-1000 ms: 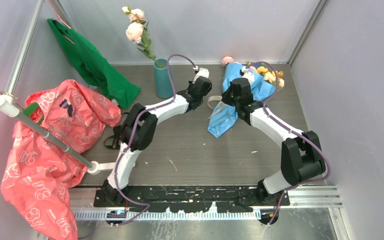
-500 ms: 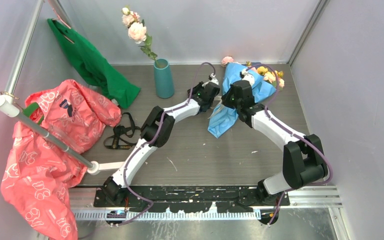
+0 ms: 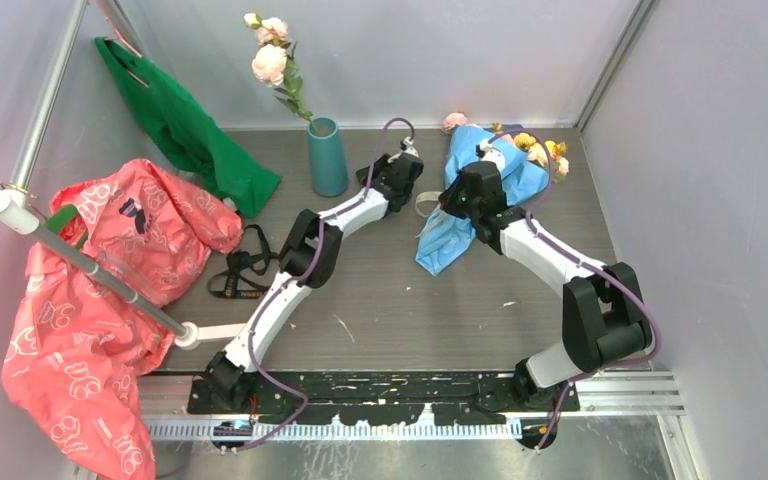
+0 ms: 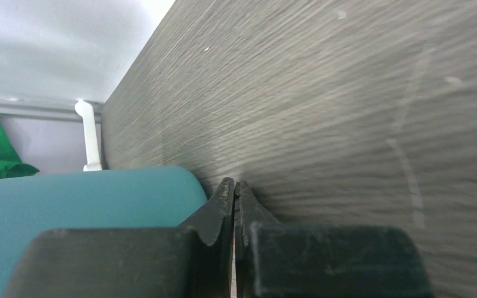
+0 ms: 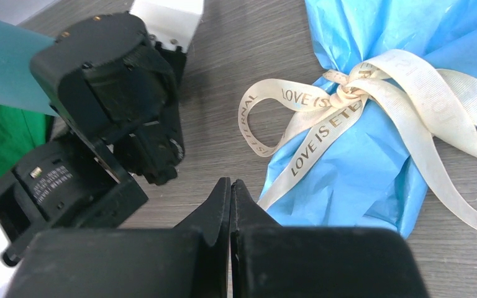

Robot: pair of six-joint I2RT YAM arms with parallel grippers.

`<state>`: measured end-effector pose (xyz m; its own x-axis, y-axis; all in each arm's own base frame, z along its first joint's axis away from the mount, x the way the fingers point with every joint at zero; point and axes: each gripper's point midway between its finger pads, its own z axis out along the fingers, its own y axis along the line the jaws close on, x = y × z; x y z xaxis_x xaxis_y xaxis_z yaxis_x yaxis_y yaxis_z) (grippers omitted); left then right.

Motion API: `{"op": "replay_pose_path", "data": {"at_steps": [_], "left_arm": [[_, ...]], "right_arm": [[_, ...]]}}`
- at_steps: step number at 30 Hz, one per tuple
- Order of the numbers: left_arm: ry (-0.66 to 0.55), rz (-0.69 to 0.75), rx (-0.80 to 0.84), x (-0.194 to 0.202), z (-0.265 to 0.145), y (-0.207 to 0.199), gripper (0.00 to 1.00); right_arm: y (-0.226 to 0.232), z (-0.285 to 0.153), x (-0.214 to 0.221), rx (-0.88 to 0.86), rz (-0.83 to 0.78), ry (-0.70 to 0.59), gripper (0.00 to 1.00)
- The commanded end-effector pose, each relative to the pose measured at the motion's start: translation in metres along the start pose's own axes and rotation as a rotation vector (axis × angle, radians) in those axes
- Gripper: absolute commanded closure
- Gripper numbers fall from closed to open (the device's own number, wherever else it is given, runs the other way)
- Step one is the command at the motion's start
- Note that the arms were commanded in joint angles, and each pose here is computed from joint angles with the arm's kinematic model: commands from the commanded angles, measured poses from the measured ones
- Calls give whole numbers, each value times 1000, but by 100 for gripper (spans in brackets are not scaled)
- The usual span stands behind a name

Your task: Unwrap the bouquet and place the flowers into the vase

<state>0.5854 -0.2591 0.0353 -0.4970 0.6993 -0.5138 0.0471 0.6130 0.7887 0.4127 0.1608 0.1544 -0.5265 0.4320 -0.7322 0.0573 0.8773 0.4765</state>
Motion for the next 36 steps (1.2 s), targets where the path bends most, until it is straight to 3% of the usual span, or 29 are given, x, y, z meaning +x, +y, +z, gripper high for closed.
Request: {"op": "replay_pose_path", "data": {"at_steps": [1, 24, 36], "left_arm": [[56, -17, -8, 15, 16, 22, 100], [131, -23, 27, 44, 23, 40, 100], [239, -37, 32, 63, 24, 49, 100]], "right_arm": [[11, 4, -7, -51, 28, -27, 99], [15, -5, -11, -63, 30, -29, 99], [9, -5, -5, -54, 34, -19, 99]]}}
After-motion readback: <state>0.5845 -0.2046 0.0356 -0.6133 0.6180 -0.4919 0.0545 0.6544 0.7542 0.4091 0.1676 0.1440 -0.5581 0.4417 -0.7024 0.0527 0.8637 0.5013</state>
